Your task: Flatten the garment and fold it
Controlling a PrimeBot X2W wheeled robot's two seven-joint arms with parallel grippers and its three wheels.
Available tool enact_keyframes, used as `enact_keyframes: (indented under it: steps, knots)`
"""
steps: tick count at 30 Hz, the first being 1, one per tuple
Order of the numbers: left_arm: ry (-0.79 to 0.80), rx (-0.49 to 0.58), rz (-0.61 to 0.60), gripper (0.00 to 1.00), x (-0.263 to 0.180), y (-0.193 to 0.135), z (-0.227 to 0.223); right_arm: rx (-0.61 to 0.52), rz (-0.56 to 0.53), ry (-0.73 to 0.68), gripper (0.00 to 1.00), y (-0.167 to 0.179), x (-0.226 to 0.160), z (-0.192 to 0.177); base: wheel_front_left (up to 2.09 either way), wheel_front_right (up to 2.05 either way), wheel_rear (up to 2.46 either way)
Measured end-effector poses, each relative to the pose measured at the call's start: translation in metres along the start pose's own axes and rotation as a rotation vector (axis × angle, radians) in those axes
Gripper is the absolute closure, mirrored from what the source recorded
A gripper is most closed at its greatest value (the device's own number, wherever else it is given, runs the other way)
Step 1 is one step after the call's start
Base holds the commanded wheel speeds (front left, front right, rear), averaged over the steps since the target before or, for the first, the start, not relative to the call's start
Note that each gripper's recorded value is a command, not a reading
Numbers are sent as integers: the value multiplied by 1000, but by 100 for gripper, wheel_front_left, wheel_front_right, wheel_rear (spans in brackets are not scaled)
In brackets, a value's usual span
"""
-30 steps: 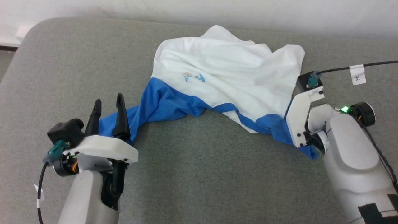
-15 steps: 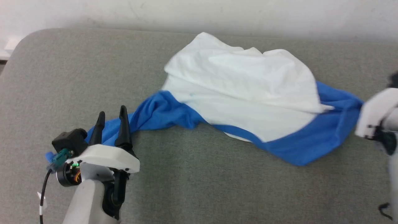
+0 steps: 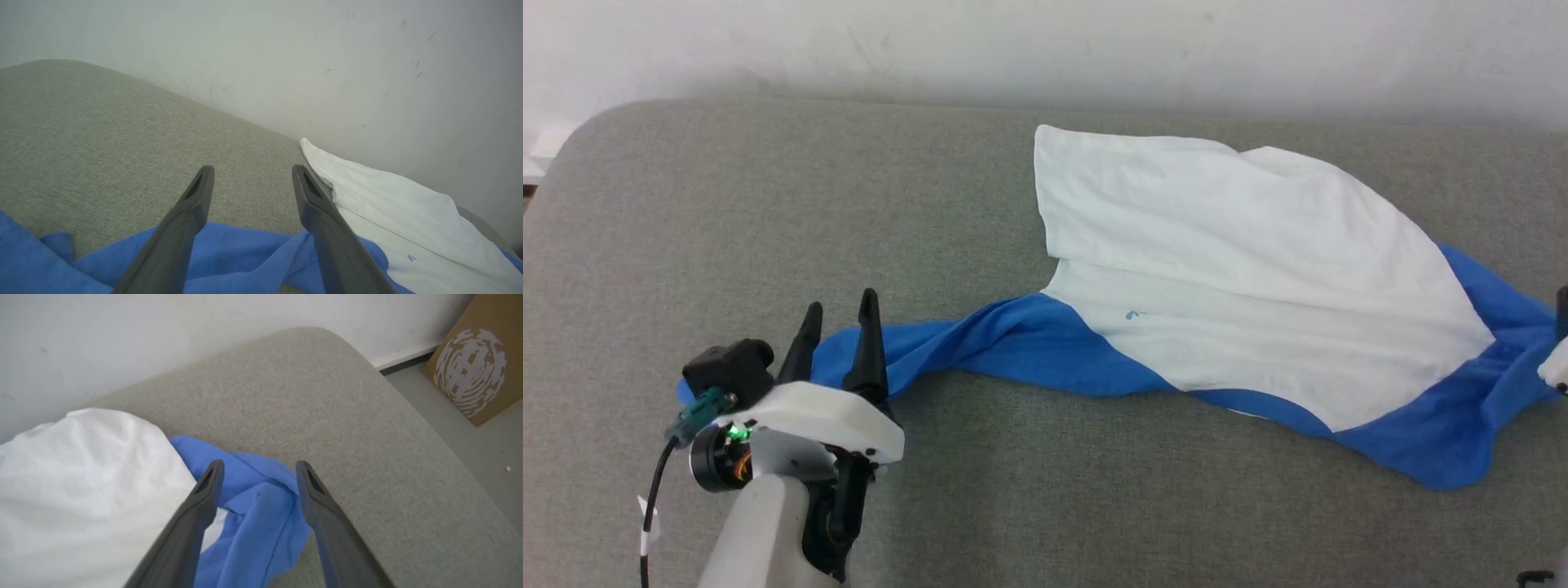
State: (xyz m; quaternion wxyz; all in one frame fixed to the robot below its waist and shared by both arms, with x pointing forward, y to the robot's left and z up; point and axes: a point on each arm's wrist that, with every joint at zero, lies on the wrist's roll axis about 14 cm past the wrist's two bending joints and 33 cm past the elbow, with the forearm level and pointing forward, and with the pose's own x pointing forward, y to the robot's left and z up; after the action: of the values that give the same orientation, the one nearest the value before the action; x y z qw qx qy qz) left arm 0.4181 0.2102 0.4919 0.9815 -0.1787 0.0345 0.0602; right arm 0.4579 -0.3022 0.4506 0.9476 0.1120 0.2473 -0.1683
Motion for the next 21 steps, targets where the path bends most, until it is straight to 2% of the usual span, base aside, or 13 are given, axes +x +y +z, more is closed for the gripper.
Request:
enact_keyframes:
  steps: [5, 9, 12, 15, 20, 21]
  knots:
    - [35, 7, -45, 0, -6, -11, -3, 37, 24, -193, 0, -4, -23, 24, 0, 0, 0]
    - [140, 24, -95, 0, -13, -25, -23, 66, 32, -194, 0, -19, -40, 3, 0, 0, 0]
    - [329, 122, -119, 0, -21, -26, -58, 81, 42, -172, 0, -24, -48, -14, 0, 0, 0]
    - [483, 255, -70, 0, -26, -4, -81, 87, 53, -179, 0, -25, -53, -16, 0, 0, 0]
    - [609, 372, -26, 0, -21, 15, -90, 84, 75, -194, 0, -20, -56, -12, 0, 0, 0]
    - [617, 380, -26, 43, -20, 15, -90, 86, 80, -195, 0, -19, -56, -12, 0, 0, 0]
